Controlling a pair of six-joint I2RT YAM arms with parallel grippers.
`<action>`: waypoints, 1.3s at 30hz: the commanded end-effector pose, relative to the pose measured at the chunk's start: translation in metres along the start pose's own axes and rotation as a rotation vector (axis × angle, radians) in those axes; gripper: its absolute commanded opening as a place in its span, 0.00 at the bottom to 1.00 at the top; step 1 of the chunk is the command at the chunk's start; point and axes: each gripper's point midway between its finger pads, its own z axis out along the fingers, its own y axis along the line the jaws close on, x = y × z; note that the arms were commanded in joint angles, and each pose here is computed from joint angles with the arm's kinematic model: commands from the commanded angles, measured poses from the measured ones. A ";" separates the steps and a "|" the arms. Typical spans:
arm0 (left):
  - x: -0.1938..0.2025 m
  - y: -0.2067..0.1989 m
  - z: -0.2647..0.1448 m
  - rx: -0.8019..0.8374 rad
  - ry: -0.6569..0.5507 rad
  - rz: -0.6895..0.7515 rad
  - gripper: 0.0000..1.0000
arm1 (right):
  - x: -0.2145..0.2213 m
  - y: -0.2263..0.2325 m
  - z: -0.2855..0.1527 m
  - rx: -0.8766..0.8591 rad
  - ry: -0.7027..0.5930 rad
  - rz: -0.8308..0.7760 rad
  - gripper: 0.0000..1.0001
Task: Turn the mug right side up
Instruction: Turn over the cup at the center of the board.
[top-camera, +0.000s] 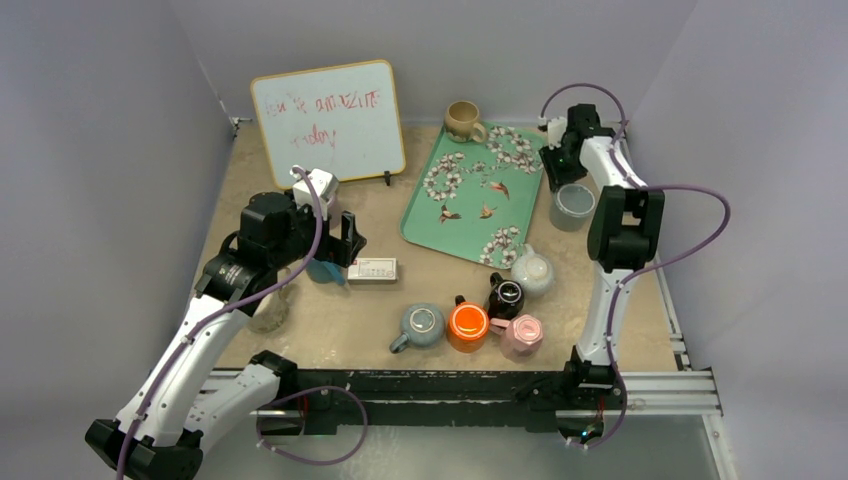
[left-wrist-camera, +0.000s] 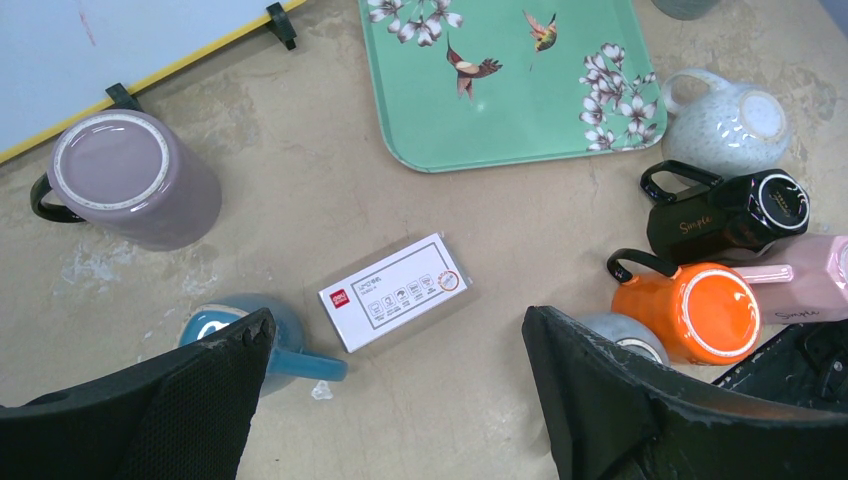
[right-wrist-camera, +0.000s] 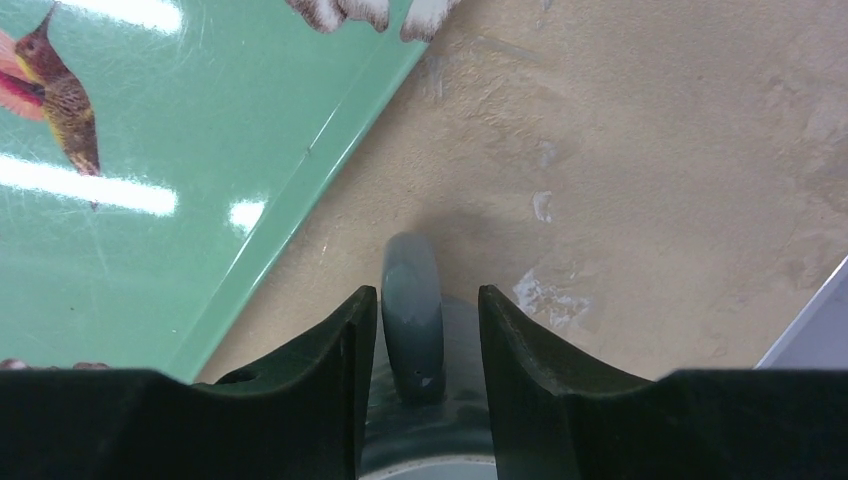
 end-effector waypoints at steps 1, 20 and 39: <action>-0.005 -0.001 -0.002 0.007 -0.024 0.010 0.93 | 0.009 -0.001 -0.006 0.004 0.067 -0.017 0.43; -0.006 -0.002 -0.003 0.015 -0.027 0.010 0.93 | -0.015 0.010 -0.043 0.017 -0.057 -0.036 0.00; 0.000 0.000 0.005 0.011 0.001 0.005 0.90 | -0.032 0.015 -0.097 0.063 -0.195 -0.026 0.00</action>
